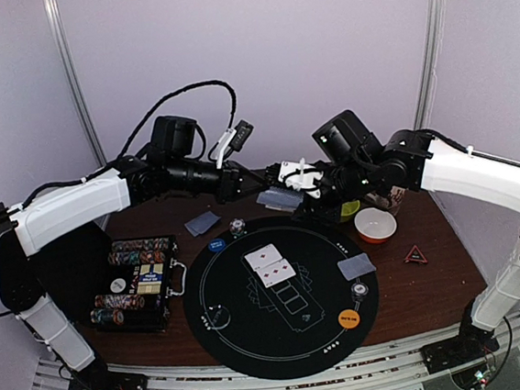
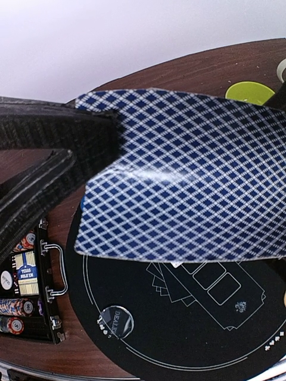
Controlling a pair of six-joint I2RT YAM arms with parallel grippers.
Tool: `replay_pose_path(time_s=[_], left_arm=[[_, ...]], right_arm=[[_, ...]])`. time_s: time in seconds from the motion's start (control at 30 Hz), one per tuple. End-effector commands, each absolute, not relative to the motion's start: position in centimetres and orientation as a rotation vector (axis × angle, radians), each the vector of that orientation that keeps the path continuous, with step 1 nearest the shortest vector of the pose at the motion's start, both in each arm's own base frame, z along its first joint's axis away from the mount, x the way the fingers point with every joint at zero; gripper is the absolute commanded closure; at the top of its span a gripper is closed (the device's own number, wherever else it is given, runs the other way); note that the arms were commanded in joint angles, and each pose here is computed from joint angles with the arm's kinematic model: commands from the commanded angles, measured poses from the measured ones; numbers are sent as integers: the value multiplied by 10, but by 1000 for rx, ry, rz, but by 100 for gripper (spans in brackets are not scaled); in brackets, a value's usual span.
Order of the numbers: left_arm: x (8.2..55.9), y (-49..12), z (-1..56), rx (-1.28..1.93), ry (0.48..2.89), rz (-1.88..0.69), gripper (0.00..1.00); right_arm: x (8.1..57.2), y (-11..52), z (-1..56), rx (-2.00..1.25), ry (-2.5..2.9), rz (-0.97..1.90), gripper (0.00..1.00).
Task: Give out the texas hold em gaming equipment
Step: Pick up the poker card from the face-down deck piles, then flop the poker card into the community card area.
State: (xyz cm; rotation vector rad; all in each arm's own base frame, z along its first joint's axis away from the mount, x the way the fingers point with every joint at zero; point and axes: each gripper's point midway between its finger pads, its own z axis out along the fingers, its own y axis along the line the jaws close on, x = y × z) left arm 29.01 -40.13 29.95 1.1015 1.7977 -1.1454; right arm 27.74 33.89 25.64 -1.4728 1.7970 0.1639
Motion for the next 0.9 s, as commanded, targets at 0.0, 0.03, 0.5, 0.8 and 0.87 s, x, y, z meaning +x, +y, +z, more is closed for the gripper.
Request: replay_pose_path(time_s=[0.0,0.03,0.5,0.8,0.87], left_arm=[[286,-398,322,1132,1705,-1142,100],[284,-397,325,1139,1686,-1136,100],[261,-364,387,1157,1366,-957,100],[251,-304,343,1230,1081,-374,100],[243,-297,320,1255,1017,-277,100]], right_arm=[[276,334,277,-1431,1763,153,50],[277,332,276,-1431,1765,149,50],[292,306,260,-1358,1848,162,50],[317,273,261,-1224,1943,88,50],[322,266,264,-1194,1956,76,50]])
